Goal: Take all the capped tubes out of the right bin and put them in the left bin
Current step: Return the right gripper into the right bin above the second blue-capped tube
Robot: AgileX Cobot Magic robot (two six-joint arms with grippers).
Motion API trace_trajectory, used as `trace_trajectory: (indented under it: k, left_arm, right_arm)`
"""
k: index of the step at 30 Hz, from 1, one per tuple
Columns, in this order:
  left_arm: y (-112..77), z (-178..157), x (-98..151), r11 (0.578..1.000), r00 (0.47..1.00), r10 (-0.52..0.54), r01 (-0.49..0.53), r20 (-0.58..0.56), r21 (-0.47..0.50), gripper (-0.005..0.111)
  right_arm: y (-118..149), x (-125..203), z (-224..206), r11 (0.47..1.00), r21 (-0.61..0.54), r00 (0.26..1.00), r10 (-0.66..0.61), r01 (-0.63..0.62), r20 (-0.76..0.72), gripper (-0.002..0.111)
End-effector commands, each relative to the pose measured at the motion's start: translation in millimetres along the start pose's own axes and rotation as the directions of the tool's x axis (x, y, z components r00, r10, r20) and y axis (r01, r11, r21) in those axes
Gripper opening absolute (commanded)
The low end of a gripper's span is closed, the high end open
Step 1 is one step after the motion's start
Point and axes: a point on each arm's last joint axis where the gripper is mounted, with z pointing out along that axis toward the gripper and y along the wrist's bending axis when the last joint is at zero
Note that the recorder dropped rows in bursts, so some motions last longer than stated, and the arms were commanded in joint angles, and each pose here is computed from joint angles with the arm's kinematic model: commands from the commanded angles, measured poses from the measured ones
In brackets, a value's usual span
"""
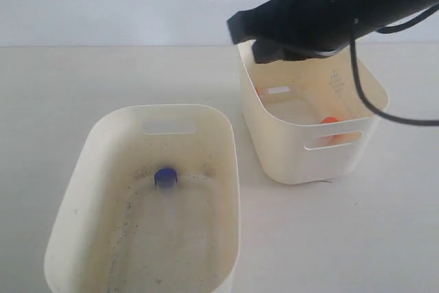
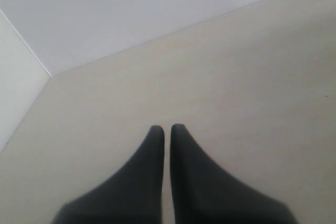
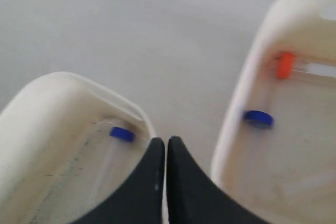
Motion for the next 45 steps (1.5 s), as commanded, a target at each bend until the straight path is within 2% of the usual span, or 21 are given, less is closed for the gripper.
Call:
trace_trajectory:
  k: [1, 5, 16, 28, 32, 36, 45]
  left_arm:
    - [0.1, -0.3, -1.5, 1.000, 1.000, -0.012, 0.012, 0.008, 0.004, 0.004]
    - [0.1, -0.3, -1.5, 1.000, 1.000, -0.012, 0.012, 0.008, 0.004, 0.004]
    - [0.1, -0.3, -1.5, 1.000, 1.000, -0.012, 0.012, 0.008, 0.004, 0.004]
    - [0.1, -0.3, -1.5, 1.000, 1.000, -0.012, 0.012, 0.008, 0.004, 0.004]
    - [0.1, -0.3, -1.5, 1.000, 1.000, -0.012, 0.012, 0.008, 0.004, 0.004]
    - [0.1, -0.3, -1.5, 1.000, 1.000, -0.012, 0.012, 0.008, 0.004, 0.004]
    - [0.1, -0.3, -1.5, 1.000, 1.000, -0.012, 0.012, 0.008, 0.004, 0.004]
  right_arm:
    - [-36.9, -12.0, -2.3, 0.993, 0.090, 0.995, 0.084, -0.080, -0.045, 0.001]
    - [-60.0, -27.6, 5.6, 0.984, 0.125, 0.984, 0.140, -0.126, -0.107, 0.001]
    - [-89.3, -58.5, 58.8, 0.971, 0.234, 0.932, 0.124, -0.043, -0.341, 0.001]
    - [-114.1, -49.0, 123.7, 0.968, 0.244, 0.871, 0.168, -0.058, -0.461, 0.001]
    - [-128.7, -38.4, 138.0, 0.963, 0.236, 0.840, 0.231, -0.127, -0.491, 0.001]
    - [-141.5, -35.1, 140.2, 0.961, 0.201, 0.828, 0.266, -0.190, -0.493, 0.001]
    - [-140.0, -36.0, 140.8, 0.968, 0.171, 0.836, 0.244, -0.182, -0.491, 0.001]
